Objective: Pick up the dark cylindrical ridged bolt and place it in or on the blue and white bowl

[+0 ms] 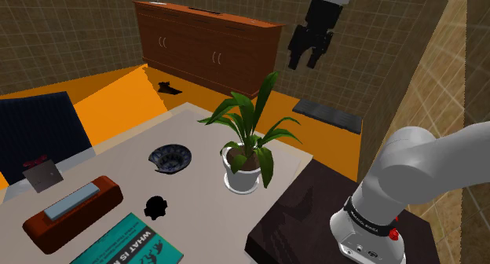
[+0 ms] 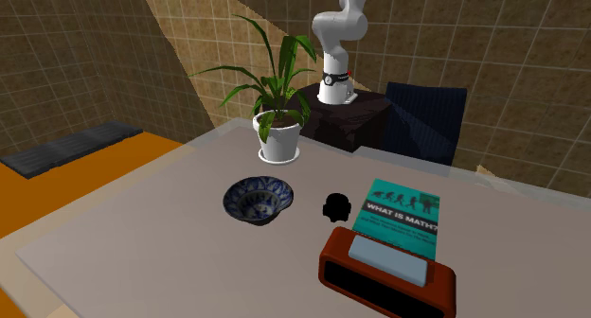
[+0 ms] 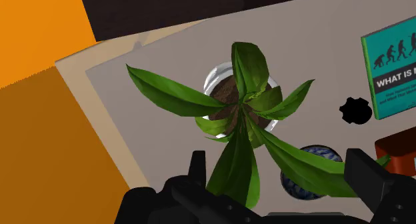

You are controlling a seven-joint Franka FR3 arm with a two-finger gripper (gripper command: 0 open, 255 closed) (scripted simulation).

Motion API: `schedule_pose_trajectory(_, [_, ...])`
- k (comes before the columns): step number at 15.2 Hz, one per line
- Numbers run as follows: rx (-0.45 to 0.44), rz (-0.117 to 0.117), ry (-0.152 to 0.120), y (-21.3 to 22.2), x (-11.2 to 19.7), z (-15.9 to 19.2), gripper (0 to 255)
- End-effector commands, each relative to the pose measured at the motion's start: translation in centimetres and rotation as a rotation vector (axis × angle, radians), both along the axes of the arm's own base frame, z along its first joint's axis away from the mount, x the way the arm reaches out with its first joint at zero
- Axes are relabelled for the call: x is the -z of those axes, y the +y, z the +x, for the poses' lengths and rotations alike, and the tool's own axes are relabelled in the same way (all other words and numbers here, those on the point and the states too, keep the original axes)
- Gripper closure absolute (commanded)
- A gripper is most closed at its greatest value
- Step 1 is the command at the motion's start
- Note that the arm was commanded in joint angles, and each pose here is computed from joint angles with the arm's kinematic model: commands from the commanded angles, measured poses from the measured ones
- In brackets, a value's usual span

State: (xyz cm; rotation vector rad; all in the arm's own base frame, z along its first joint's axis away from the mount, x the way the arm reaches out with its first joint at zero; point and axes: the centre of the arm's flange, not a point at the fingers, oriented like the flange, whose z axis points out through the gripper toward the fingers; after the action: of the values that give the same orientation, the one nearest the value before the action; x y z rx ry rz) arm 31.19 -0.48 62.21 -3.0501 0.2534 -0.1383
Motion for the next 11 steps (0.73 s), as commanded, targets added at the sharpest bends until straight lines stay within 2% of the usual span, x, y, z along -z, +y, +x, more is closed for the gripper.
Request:
schedule_pose_trajectory(1, [0.000, 0.000, 0.000, 0.0, 0.0, 0.0, 0])
schedule_pose_trajectory(11, [-0.024, -0.017, 0.019, 7.4, 9.2, 6.4, 0])
